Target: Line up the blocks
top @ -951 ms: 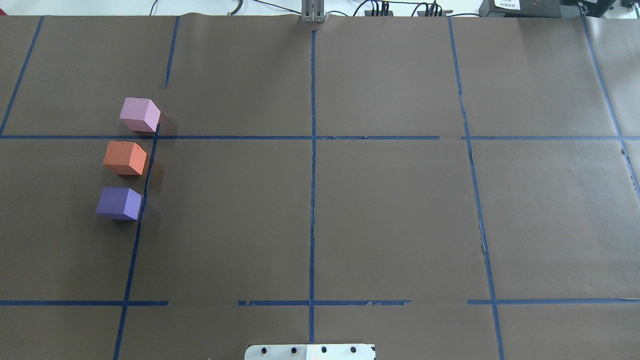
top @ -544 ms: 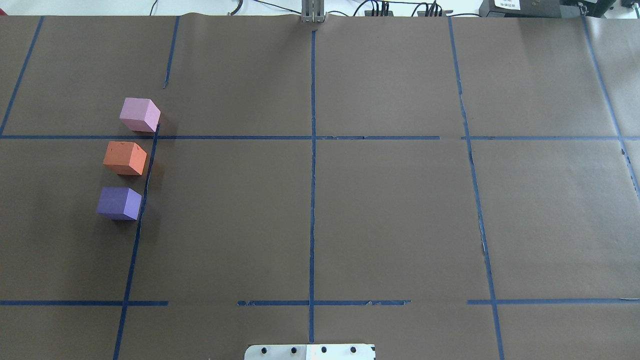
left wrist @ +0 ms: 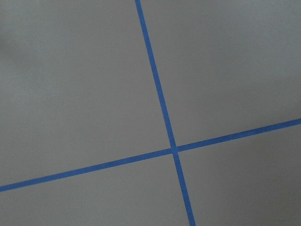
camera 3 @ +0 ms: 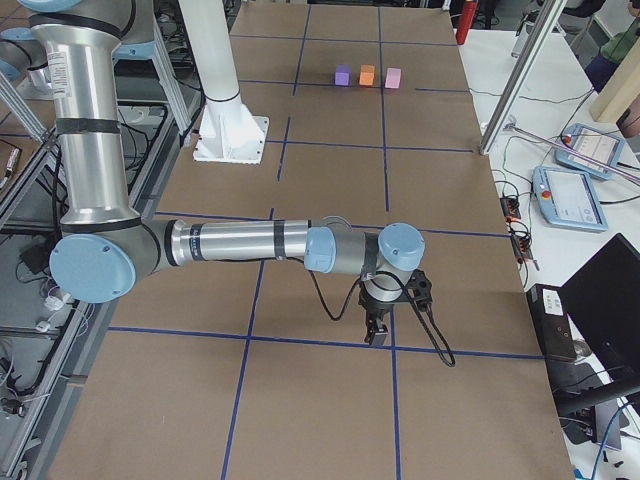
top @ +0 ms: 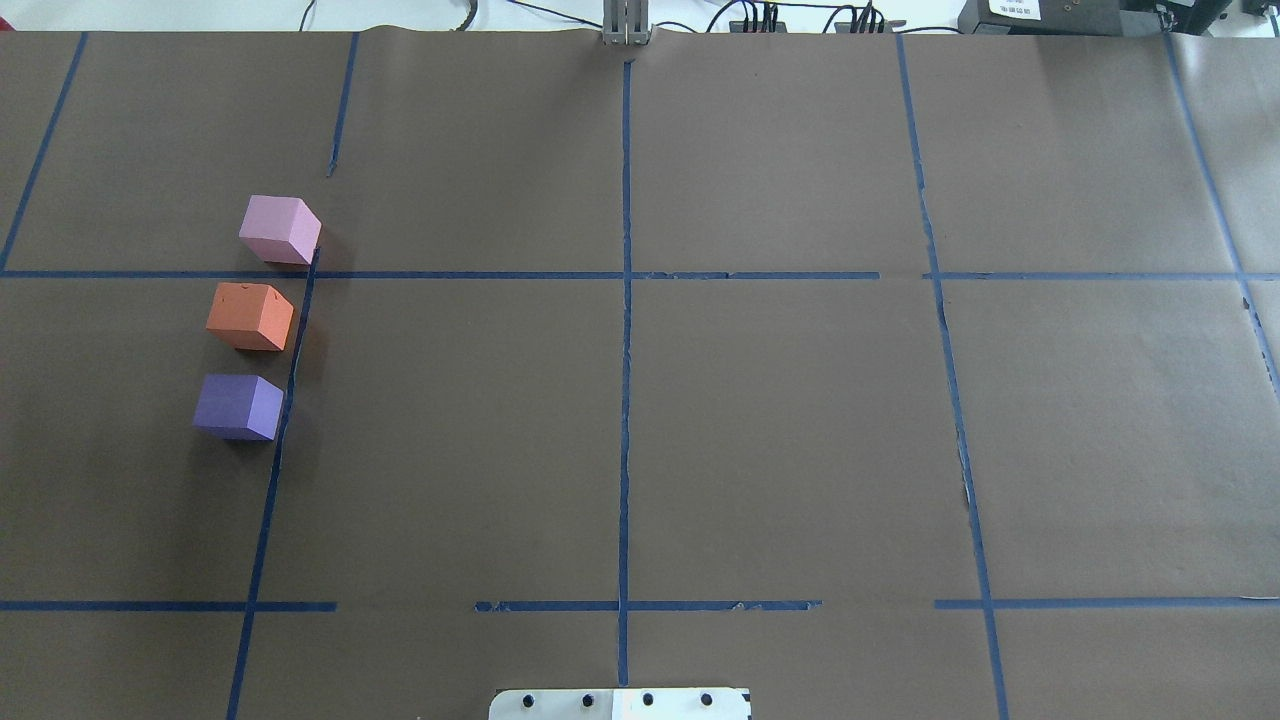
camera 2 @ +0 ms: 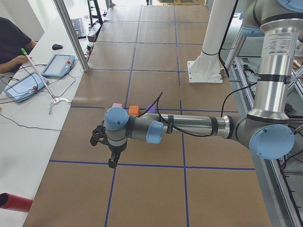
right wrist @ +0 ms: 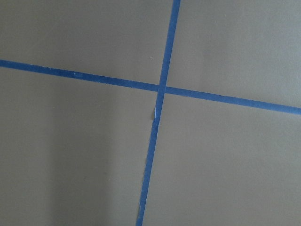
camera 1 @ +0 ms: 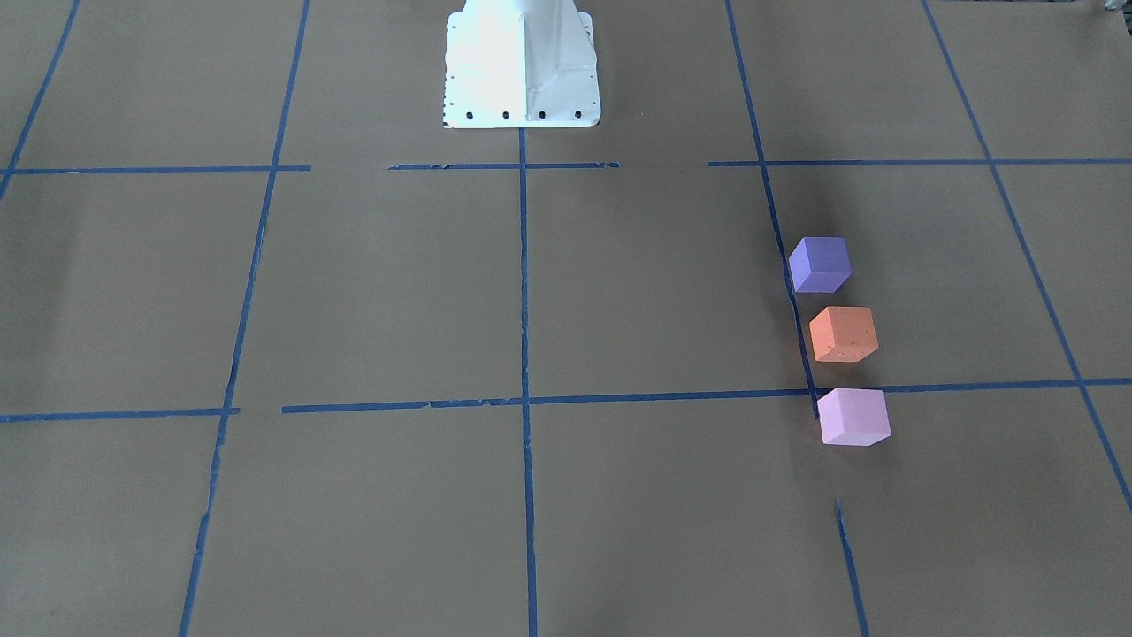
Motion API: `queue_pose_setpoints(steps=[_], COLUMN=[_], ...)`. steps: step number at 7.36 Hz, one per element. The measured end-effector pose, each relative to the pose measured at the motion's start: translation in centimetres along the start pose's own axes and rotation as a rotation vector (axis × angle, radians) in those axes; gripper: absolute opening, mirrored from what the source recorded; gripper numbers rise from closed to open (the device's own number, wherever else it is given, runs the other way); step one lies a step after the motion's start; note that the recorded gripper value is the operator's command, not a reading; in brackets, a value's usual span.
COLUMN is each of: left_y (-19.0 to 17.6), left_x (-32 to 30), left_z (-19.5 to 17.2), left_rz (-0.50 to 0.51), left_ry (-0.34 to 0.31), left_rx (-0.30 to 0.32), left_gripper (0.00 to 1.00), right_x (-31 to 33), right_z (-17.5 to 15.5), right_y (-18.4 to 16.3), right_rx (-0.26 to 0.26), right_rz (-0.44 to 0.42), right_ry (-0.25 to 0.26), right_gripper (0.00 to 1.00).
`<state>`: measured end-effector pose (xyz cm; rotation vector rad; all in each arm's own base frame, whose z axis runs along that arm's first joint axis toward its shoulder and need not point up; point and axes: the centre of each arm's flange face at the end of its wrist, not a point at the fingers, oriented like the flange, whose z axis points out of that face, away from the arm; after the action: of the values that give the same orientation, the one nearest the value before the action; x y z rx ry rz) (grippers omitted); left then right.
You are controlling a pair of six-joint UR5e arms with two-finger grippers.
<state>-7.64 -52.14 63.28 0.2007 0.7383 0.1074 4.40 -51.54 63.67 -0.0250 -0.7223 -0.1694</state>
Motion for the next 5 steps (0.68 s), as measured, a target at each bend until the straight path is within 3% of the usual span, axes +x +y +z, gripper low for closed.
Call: queue_pose_setpoints(steps=[5], left_y=[1.7], left_x=[-0.7], left_z=[1.2], left_rz=[-0.11], left_ry=[0.059], left_rx=[-0.066], left_gripper=[1.0], right_x=[0.0], right_z=[0.0], right_y=[0.0], right_rx=[0.0], right_rz=[0.0], right_ry=[0.0], right_gripper=[1.0])
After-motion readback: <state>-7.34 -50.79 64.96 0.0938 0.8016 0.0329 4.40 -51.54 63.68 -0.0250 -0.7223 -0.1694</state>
